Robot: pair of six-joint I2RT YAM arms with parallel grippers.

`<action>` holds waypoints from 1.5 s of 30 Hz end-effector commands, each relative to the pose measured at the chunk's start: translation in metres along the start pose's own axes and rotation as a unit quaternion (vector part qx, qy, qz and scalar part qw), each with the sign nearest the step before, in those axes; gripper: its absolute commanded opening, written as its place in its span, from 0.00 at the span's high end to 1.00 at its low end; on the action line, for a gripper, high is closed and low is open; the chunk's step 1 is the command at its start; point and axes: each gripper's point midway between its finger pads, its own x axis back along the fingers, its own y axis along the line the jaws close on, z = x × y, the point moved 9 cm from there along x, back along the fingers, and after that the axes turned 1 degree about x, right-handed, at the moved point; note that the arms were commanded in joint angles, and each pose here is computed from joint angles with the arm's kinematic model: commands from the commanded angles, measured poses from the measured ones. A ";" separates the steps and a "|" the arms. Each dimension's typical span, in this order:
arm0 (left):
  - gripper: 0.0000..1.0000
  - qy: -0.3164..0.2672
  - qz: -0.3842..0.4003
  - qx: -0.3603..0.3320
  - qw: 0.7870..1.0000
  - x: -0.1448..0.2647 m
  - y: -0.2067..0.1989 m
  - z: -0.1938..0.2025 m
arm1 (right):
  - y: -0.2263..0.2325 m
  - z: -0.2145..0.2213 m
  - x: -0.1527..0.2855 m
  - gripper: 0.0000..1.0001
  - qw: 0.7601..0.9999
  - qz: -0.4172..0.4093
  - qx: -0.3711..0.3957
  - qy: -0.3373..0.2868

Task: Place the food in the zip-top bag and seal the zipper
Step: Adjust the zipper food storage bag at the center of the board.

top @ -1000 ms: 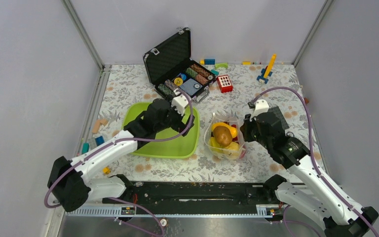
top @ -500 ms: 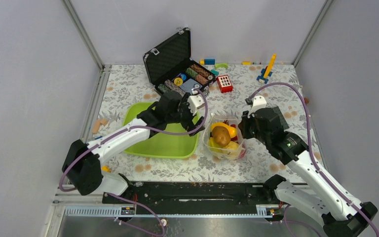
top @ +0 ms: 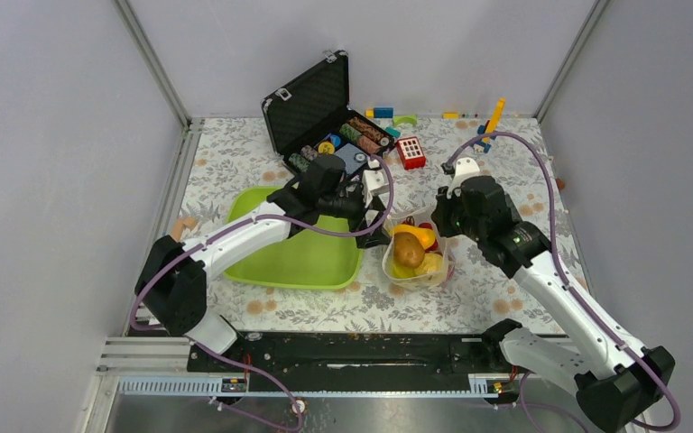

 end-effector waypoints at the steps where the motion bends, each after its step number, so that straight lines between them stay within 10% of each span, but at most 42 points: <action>1: 0.02 -0.048 0.046 -0.035 0.997 -0.002 -0.002 -0.027 | 0.001 -0.032 -0.007 0.88 0.996 -0.072 0.001 -0.043; 16: 0.16 -0.030 0.039 -0.034 0.998 -0.013 0.012 -0.030 | -0.004 -0.052 -0.039 0.89 0.985 -0.173 -0.011 -0.019; 22: 0.62 -0.017 0.029 -0.029 0.999 -0.014 0.014 -0.025 | -0.012 -0.055 -0.043 0.89 0.981 -0.185 -0.049 -0.009; 25: 1.00 -0.019 0.028 -0.021 0.999 -0.011 0.012 -0.031 | -0.011 -0.053 -0.043 0.88 0.980 -0.191 -0.051 -0.002; 39: 1.00 -0.120 -0.044 0.143 0.981 0.010 -0.009 -0.053 | -0.022 -0.021 0.018 0.05 0.992 -0.077 -0.090 -0.048; 45: 1.00 -0.136 -0.040 0.182 0.973 0.021 -0.026 -0.045 | -0.034 0.008 0.050 0.00 0.985 0.029 -0.154 -0.073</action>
